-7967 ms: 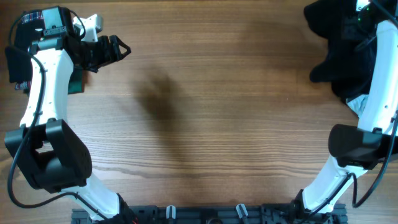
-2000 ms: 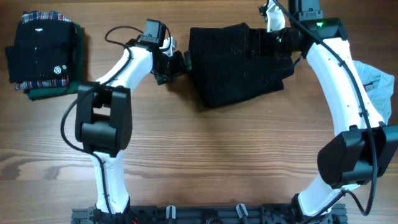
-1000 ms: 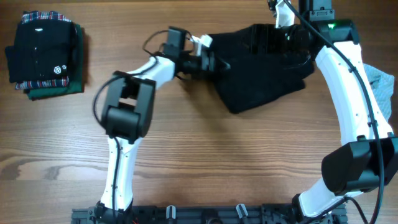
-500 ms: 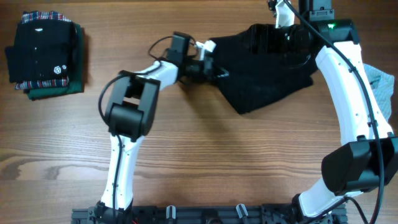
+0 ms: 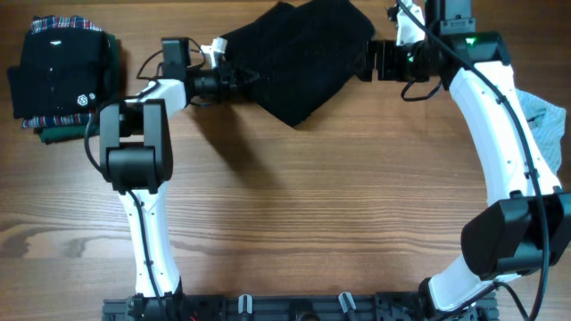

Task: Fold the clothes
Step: 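Lift the skirt with the left gripper and carry it left, then lower the skirt onto the clothes stack at upper left with the left gripper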

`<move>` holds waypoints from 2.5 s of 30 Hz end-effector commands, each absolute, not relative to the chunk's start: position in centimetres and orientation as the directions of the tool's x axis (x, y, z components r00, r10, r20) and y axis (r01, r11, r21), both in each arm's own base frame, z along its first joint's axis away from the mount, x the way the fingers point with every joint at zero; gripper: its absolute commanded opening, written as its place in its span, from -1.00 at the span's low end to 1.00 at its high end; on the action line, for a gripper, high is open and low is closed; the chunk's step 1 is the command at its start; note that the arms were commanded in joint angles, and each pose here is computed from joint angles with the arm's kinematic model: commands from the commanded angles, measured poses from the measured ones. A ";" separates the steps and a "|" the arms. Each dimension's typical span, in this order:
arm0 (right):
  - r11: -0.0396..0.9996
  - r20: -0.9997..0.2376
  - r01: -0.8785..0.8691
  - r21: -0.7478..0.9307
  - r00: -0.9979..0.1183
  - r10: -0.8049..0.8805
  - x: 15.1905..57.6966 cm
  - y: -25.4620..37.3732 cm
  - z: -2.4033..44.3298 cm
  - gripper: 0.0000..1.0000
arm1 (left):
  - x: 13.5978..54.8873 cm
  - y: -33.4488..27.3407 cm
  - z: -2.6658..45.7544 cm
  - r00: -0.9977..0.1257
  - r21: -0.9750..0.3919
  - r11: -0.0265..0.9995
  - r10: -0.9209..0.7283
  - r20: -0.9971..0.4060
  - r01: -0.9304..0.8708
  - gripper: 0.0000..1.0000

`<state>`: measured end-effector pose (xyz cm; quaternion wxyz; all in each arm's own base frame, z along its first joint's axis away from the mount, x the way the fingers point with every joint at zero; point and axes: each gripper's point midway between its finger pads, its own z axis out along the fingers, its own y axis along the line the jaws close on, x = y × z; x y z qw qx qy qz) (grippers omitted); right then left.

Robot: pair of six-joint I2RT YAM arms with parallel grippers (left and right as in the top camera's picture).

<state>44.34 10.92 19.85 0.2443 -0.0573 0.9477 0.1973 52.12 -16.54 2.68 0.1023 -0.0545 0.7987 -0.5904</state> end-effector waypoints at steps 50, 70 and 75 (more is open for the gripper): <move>0.921 -0.528 -0.269 0.281 -0.845 -0.086 45.5 11.9 18.9 0.98 | 60.8 2.3 34.8 -0.295 -0.574 0.785 -0.506 -0.811 0.232 -0.92; 0.916 -0.501 -0.251 0.312 -0.863 -0.066 44.9 12.2 18.7 0.98 | 58.0 18.0 42.8 -0.004 -0.512 0.858 -0.512 -0.859 0.041 -0.92; 0.915 -0.485 -0.229 0.331 -0.873 -0.043 44.7 12.3 18.7 0.98 | 57.1 21.1 43.4 0.058 -0.493 0.870 -0.492 -0.869 -0.003 -0.92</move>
